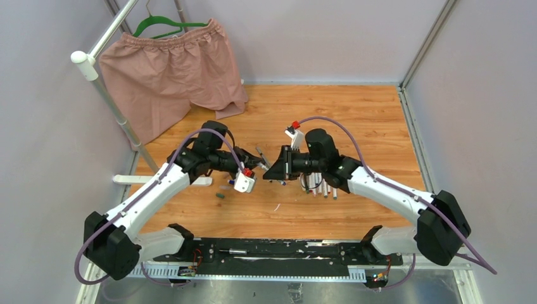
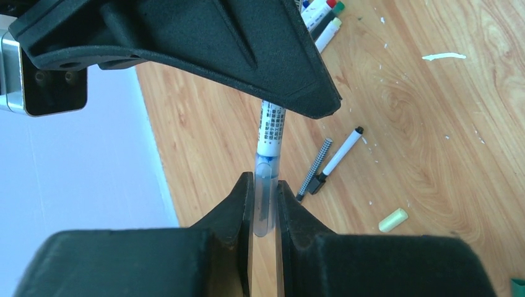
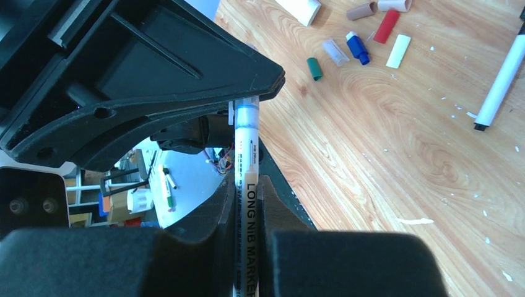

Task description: Open the pen caps

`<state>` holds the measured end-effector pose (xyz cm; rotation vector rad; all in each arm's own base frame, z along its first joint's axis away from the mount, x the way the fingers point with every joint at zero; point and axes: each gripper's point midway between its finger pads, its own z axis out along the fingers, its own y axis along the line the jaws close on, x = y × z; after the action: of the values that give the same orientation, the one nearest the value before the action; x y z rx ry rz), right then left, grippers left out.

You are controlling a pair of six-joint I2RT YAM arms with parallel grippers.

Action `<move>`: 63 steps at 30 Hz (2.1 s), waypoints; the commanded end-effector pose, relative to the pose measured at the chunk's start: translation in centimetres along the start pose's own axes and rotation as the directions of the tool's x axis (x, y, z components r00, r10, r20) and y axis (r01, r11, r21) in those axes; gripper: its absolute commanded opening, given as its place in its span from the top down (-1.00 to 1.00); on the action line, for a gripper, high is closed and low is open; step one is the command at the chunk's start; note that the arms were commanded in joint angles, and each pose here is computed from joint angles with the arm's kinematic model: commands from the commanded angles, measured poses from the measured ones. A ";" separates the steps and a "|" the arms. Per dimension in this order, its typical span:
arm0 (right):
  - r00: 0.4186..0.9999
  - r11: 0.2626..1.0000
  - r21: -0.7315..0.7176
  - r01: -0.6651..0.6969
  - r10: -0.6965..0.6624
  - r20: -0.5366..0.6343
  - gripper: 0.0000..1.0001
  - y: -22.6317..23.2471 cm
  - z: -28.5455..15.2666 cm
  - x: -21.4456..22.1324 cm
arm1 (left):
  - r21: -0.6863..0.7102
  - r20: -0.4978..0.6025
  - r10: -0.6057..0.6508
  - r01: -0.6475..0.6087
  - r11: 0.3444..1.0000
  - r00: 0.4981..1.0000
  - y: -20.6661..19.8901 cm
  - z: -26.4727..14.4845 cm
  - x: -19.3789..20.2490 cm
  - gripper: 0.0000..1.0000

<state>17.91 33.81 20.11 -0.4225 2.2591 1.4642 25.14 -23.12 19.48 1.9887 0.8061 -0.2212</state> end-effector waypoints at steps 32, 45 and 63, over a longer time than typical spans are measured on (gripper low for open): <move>0.972 0.675 0.723 0.148 -0.235 0.020 1.00 -15.8 -5.1 -0.3 | -0.073 -0.488 -0.431 0.457 0.886 0.759 -5.3 -8.4 7.6 1.00; 0.956 0.517 0.828 0.216 -0.285 -0.071 0.42 -20.9 -1.0 0.1 | -0.049 -0.459 -0.520 0.564 0.824 0.720 -7.3 -7.1 7.0 1.00; 0.960 0.602 0.788 0.131 -0.274 0.051 0.29 -17.6 -3.6 0.1 | 0.096 -0.564 -0.490 0.642 0.761 0.665 -12.8 -2.2 8.7 1.00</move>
<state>26.00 23.46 5.25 -0.2836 2.3733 0.2202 23.82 -12.64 10.16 1.9782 1.8121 -0.1930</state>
